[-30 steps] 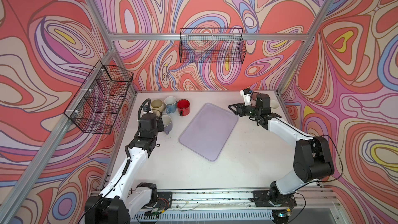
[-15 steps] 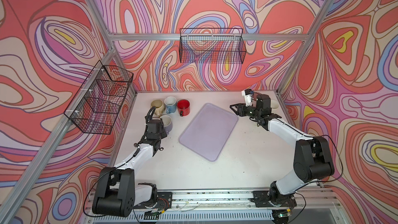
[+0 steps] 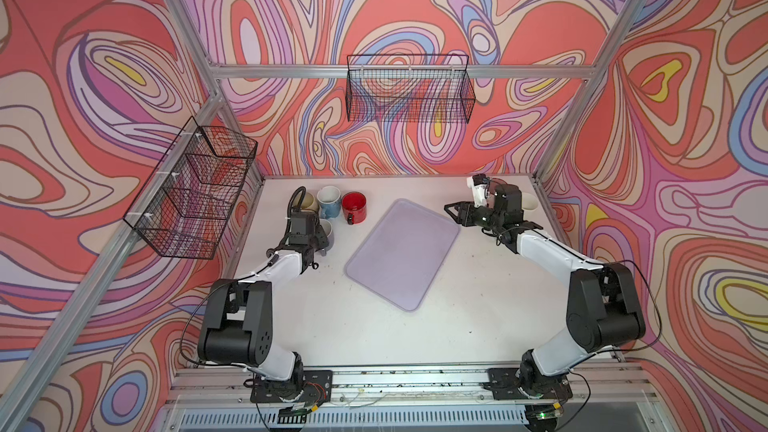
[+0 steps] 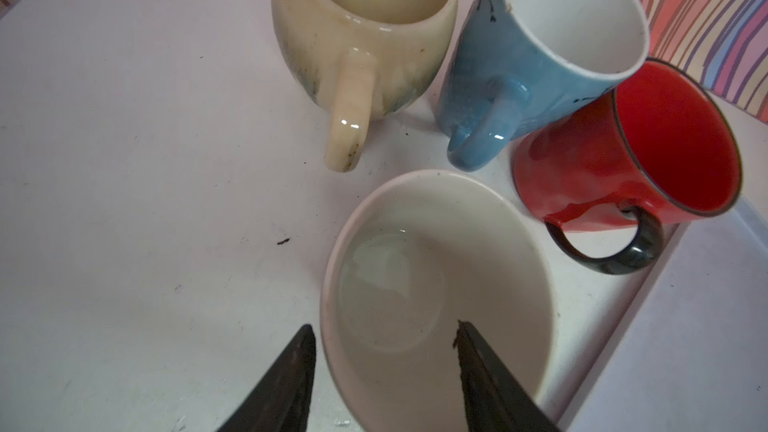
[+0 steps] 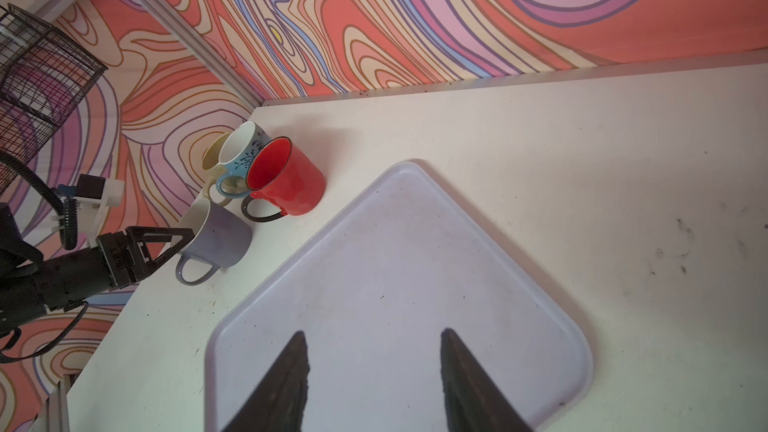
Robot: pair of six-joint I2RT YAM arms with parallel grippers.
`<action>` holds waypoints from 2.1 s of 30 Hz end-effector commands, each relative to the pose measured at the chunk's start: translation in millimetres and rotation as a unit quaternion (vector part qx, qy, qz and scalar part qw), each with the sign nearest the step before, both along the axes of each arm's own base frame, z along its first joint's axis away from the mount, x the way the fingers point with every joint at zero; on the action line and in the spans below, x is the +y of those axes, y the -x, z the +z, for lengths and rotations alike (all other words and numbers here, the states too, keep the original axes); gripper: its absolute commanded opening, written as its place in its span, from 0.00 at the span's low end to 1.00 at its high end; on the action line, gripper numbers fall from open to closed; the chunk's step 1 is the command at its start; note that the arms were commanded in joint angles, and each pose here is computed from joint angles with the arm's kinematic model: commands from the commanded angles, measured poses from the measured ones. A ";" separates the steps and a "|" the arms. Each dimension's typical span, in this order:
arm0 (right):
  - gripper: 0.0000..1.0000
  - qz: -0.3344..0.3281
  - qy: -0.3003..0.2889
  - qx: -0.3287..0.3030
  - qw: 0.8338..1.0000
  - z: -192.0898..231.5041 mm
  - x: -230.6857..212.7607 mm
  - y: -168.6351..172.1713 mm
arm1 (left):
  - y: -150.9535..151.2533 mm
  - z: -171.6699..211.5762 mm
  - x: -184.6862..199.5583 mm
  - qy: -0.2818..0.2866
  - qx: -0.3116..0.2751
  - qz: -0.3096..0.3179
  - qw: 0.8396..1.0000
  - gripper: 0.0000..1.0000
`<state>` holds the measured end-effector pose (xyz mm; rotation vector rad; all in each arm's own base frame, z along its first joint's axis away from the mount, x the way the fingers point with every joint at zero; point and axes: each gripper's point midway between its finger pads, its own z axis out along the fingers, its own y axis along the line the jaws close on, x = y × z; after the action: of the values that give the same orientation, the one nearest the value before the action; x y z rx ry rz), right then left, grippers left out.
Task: Turn the mug right side up
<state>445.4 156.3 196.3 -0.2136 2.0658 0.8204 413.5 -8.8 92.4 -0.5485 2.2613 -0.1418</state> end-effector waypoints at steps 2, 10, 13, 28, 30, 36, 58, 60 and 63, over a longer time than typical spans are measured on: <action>0.52 -0.014 0.003 -0.011 1.000 8.5 -8.6 2.9 | -12.3 4.8 -6.5 0.021 -0.010 -0.008 1.000 0.56; 0.52 -0.017 0.004 -0.010 1.000 7.3 -10.0 0.3 | -31.7 4.8 -13.3 0.034 -0.022 -0.018 0.999 0.56; 0.52 -0.017 0.006 -0.012 1.000 8.5 -10.1 -0.6 | -39.6 5.0 -15.3 0.041 -0.029 -0.018 0.999 0.56; 0.52 -0.023 0.020 -0.022 0.999 17.3 -17.8 -4.6 | -43.9 55.0 -19.8 0.003 -0.085 -0.051 0.995 0.59; 0.53 -0.026 0.022 -0.021 0.999 17.3 -19.3 -5.4 | -33.8 70.6 -14.4 -0.013 -0.104 -0.046 0.993 0.60; 0.53 -0.047 0.032 -0.020 0.998 13.2 -29.7 -3.8 | 8.3 92.4 25.6 -0.073 -0.135 0.032 0.988 0.62; 0.75 -0.476 0.217 -0.087 0.848 -61.0 -229.9 41.5 | 29.1 12.0 62.9 -0.234 -0.119 0.039 0.964 0.62; 0.75 -0.470 0.209 -0.090 0.853 -69.4 -227.5 40.4 | 22.9 10.2 54.3 -0.235 -0.134 0.010 0.963 0.63; 0.76 -0.461 0.196 -0.107 0.859 -82.5 -222.5 40.0 | 18.9 6.5 41.0 -0.226 -0.140 -0.032 0.963 0.67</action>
<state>404.8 -62.3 112.5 0.4385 1.8647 -0.1988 379.4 45.9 84.6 -0.2928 1.9992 0.3169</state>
